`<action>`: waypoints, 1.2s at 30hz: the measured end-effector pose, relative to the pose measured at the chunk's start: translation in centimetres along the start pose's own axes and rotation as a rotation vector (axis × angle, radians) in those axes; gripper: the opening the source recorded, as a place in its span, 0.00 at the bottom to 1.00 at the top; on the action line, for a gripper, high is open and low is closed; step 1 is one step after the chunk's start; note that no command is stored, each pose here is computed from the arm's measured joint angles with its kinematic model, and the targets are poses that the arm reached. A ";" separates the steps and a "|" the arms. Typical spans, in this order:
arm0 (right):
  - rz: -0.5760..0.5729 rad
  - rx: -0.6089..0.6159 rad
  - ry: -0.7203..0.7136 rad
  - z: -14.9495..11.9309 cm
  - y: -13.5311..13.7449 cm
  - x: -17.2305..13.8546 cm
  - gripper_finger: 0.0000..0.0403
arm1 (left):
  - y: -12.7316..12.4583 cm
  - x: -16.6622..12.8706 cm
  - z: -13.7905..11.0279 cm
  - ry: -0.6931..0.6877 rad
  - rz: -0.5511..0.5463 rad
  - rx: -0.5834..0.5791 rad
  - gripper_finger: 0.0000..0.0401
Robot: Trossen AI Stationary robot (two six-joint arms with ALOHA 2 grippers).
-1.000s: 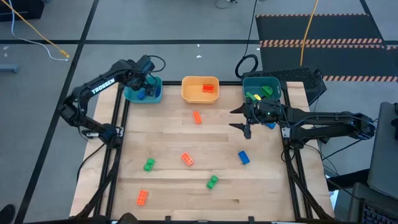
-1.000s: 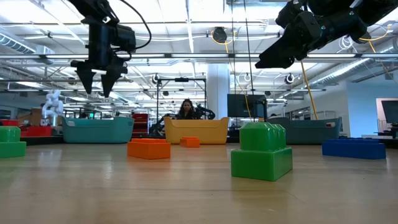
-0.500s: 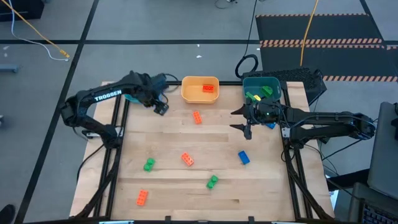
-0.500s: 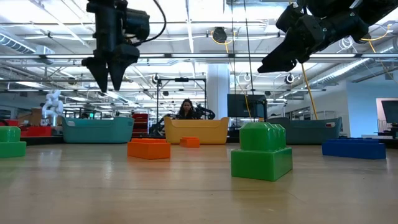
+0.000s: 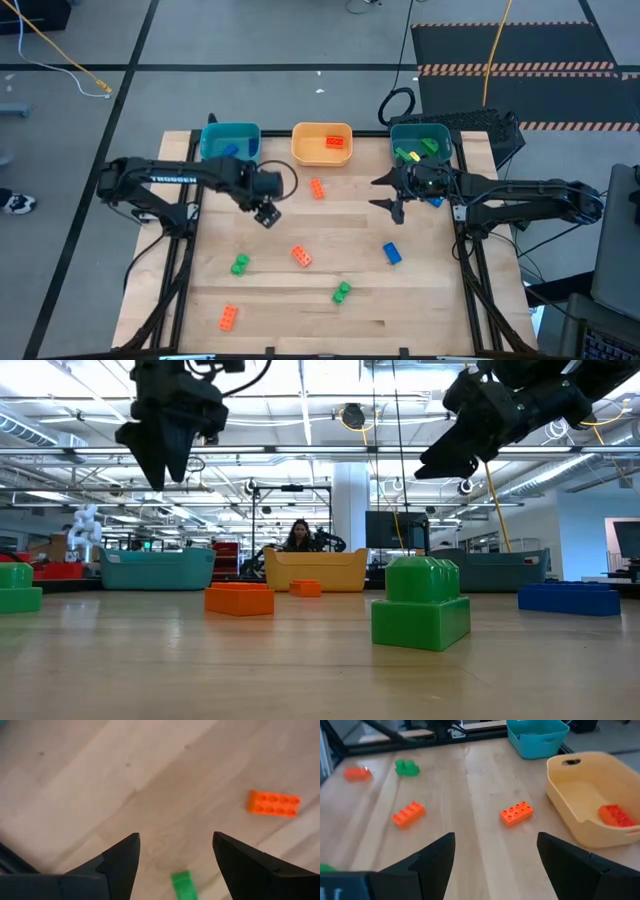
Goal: Sort & place blocks by color
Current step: Put the orange game piece into the yellow bin
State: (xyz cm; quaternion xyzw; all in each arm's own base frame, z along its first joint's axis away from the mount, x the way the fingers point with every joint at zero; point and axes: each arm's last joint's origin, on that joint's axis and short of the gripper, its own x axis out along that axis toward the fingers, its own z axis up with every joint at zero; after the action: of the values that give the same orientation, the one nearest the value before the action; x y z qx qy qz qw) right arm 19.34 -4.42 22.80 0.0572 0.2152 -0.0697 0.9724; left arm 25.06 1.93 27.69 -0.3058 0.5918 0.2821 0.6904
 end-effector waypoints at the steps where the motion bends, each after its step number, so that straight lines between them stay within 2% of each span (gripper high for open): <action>1: 0.000 0.025 0.001 0.0 0.0 0.1 0.68 | -0.4 0.0 -0.3 -0.007 -0.004 0.006 0.62; 5: 0.007 0.065 -0.006 0.0 0.1 0.9 0.68 | -2.1 -0.1 -1.2 -0.084 -0.029 0.062 0.62; 11: 0.044 0.023 0.001 -0.2 0.7 2.1 0.68 | -4.6 -0.5 -1.6 -0.287 -0.097 0.165 0.62; 20: 0.084 -0.013 0.024 -0.7 1.2 3.2 0.68 | -6.9 -1.4 -0.2 -0.604 -0.218 0.299 0.62; 23: 0.079 -0.033 0.033 -0.8 1.1 3.4 0.68 | -6.8 -0.9 0.6 -0.652 -0.234 0.313 0.62; 28: 0.026 -0.029 0.012 -0.7 1.0 3.4 0.68 | -5.8 0.6 1.3 -0.657 -0.207 0.296 0.62; 32: 0.031 0.004 -0.052 -0.1 1.0 3.8 0.68 | -5.6 2.7 1.9 -0.765 -0.277 0.318 0.62; 36: 0.037 0.028 -0.046 -0.6 0.9 5.1 0.68 | -4.4 5.0 2.4 -0.816 -0.394 0.301 0.62</action>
State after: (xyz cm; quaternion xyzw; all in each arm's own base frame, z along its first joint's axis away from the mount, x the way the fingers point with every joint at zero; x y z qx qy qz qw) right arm 23.82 -3.97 20.21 0.0732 0.1905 -0.0558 0.9774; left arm 30.63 1.03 23.36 -0.1730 0.2375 0.1539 0.9434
